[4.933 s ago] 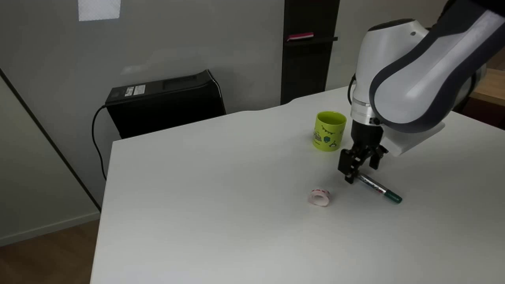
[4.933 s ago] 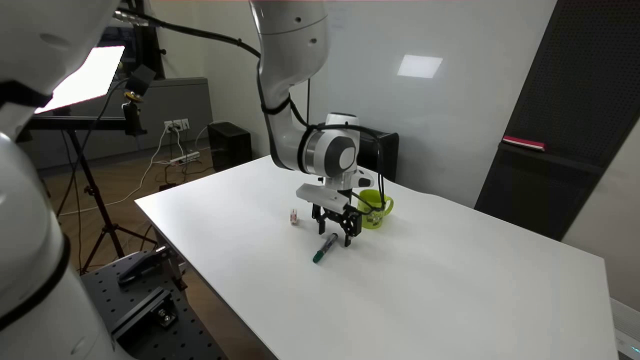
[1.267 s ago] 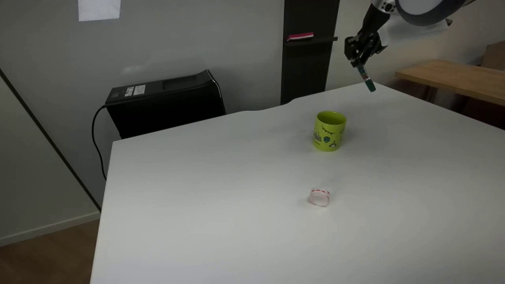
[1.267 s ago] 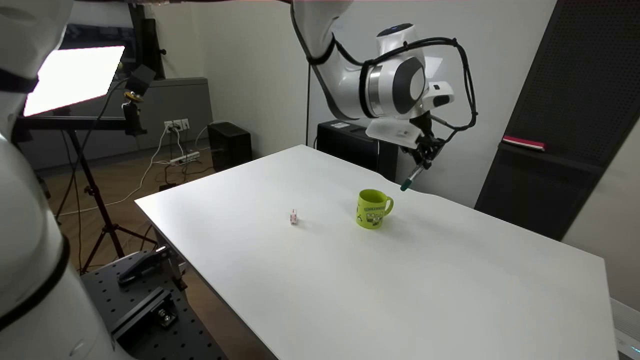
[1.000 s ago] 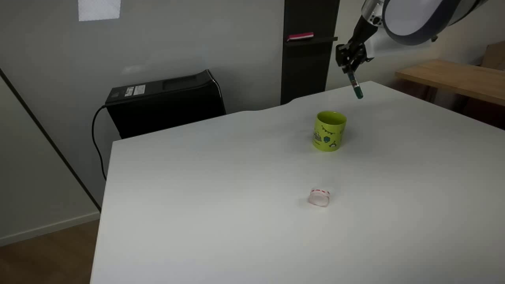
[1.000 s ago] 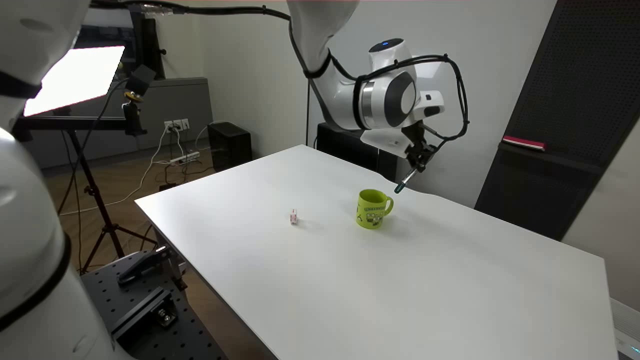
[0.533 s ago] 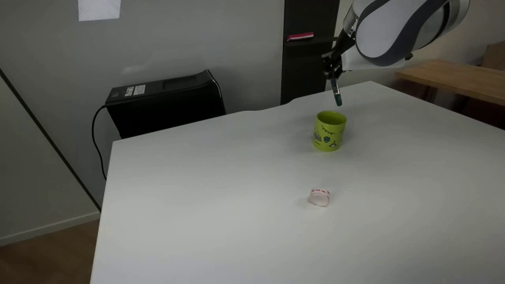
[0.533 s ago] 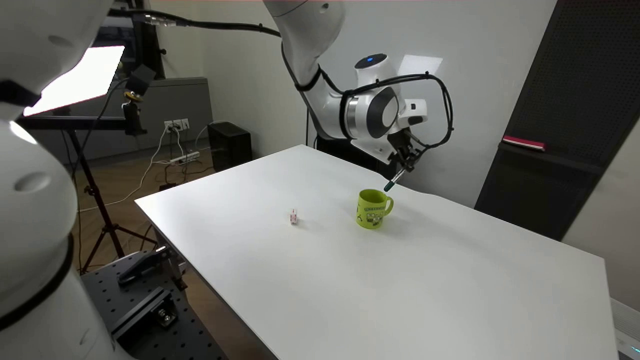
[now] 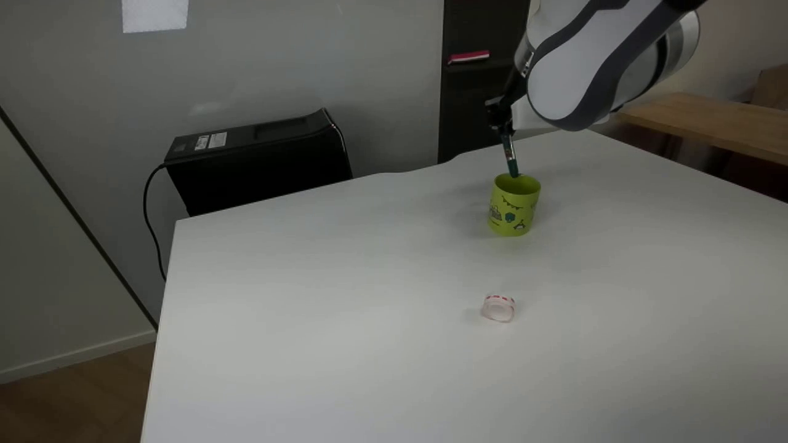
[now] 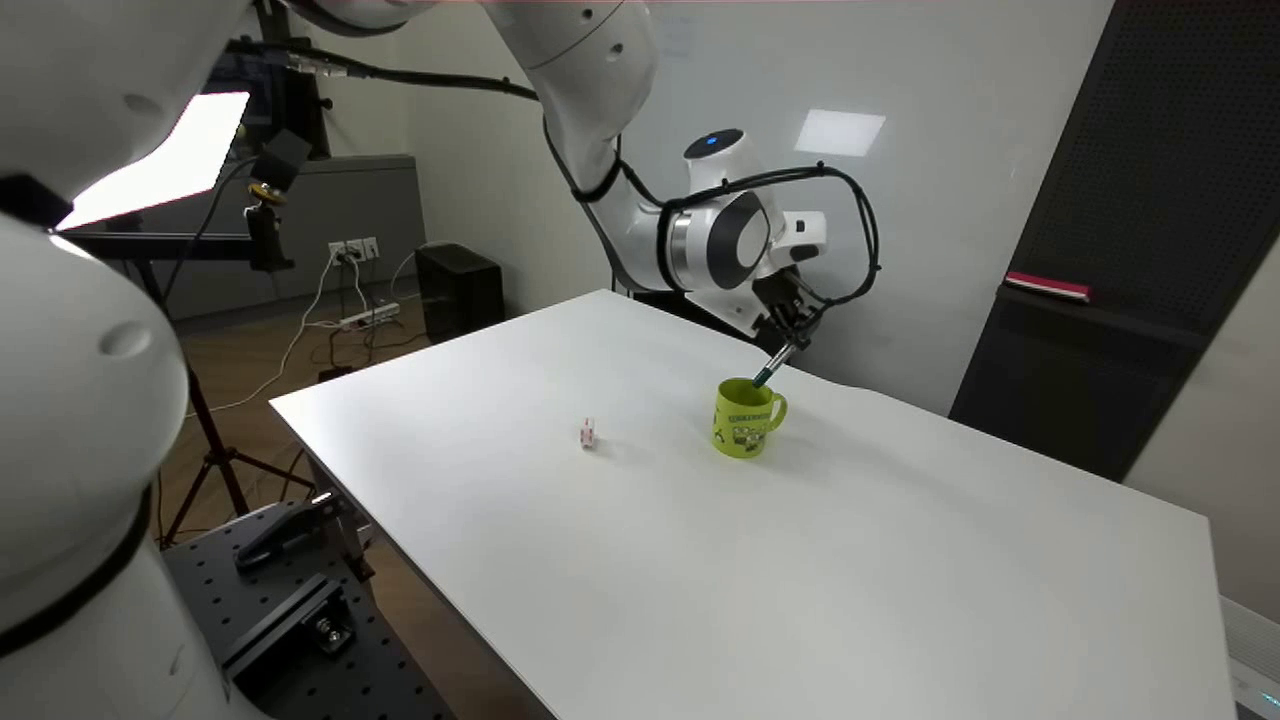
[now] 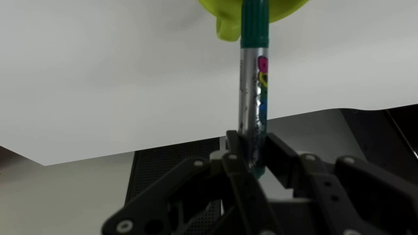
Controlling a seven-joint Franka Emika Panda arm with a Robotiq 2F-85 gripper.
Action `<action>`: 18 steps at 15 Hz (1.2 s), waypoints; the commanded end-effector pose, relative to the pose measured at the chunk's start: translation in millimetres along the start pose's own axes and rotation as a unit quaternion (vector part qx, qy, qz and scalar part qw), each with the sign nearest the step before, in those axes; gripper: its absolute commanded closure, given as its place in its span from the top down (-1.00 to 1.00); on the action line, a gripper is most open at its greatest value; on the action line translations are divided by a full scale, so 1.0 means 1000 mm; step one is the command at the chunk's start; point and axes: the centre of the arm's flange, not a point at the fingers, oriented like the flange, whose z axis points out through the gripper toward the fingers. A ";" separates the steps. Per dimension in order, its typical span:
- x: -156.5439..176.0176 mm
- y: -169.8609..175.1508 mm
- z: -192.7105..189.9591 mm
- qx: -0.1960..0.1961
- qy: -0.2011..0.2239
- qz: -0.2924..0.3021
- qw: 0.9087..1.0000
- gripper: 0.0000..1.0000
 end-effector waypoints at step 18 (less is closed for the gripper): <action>-0.038 -0.026 0.031 -0.043 -0.015 0.007 0.999 -0.88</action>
